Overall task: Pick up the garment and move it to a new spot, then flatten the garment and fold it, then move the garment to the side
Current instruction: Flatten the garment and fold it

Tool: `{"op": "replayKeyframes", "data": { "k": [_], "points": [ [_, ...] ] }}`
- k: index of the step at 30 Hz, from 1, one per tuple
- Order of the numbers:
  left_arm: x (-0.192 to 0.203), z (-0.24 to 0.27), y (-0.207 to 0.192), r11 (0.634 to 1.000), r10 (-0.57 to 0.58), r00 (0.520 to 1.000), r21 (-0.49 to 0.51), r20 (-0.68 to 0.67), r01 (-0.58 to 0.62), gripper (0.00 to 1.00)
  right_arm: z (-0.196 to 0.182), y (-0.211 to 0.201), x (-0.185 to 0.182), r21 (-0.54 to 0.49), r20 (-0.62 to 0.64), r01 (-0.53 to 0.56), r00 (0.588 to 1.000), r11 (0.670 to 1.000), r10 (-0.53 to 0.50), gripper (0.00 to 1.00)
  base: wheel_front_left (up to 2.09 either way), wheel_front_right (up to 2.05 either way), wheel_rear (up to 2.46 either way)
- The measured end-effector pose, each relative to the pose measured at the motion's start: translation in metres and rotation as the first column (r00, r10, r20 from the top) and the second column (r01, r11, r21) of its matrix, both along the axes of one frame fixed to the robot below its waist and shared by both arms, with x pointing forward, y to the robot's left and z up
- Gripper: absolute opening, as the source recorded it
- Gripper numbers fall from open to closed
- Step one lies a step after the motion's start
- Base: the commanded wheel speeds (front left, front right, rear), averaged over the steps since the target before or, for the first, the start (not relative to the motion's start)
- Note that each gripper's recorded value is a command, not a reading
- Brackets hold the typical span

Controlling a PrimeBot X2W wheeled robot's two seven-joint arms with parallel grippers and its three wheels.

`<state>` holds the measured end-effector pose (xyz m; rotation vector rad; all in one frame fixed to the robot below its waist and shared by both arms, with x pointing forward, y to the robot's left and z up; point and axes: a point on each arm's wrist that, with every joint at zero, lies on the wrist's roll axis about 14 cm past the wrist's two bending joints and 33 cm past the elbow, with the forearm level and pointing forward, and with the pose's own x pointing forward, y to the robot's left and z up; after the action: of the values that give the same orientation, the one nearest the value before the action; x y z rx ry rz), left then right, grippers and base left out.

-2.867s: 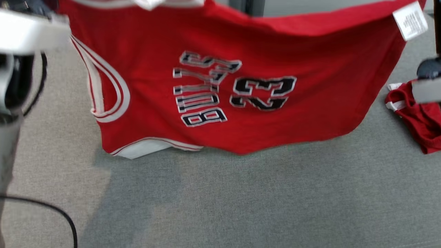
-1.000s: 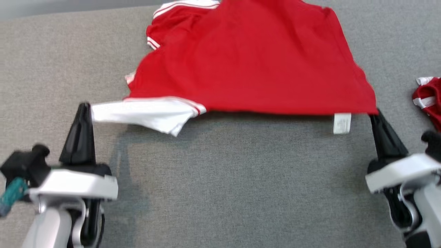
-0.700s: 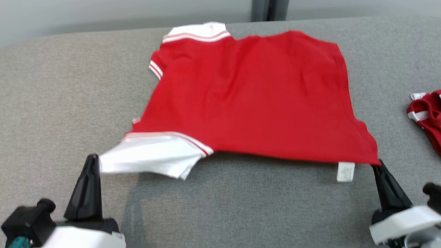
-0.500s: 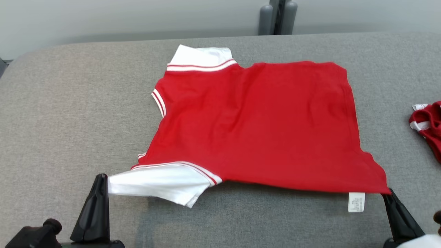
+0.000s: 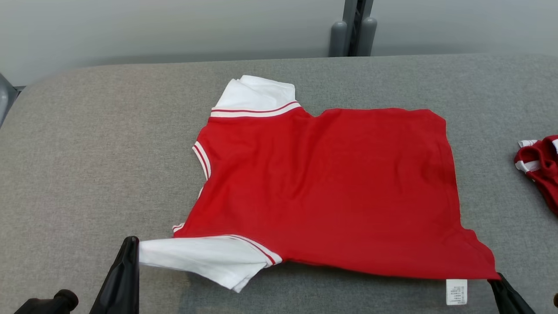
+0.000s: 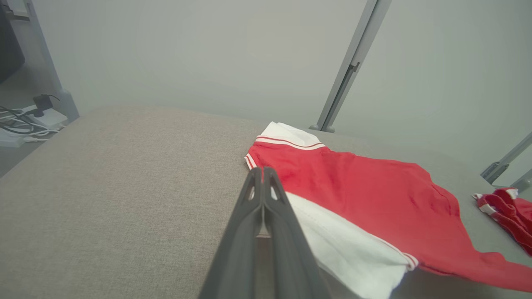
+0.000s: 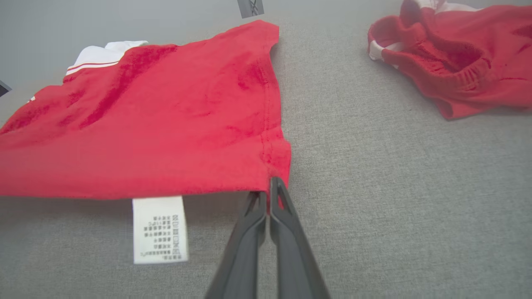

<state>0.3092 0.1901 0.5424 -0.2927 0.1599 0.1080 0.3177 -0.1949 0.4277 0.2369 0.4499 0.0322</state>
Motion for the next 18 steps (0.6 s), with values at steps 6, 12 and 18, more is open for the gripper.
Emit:
{"op": "replayKeyframes", "data": {
  "k": [6, 12, 18],
  "points": [
    [0.021, -0.008, -0.004, 0.998, -0.055, 0.998, 0.034, -0.02, 0.055, 0.0, -0.003, 0.012, 0.013, 0.004, -0.053, -0.052, 0.997, 0.999, 0.052, 0.0, 0.0, 0.0, 0.0],
    [0.061, -0.023, -0.015, 0.985, -0.158, 0.986, 0.067, -0.057, 0.162, 0.0, -0.001, 0.019, 0.047, -0.018, -0.088, -0.139, 0.987, 0.99, 0.137, 0.0, 0.0, 0.0, 0.0],
    [0.102, -0.053, -0.025, 0.972, -0.22, 0.968, 0.053, -0.12, 0.228, 0.0, -0.007, 0.014, 0.087, -0.034, -0.097, -0.169, 0.981, 0.985, 0.165, 0.0, 0.0, 0.0, 0.0]
  ]
}}
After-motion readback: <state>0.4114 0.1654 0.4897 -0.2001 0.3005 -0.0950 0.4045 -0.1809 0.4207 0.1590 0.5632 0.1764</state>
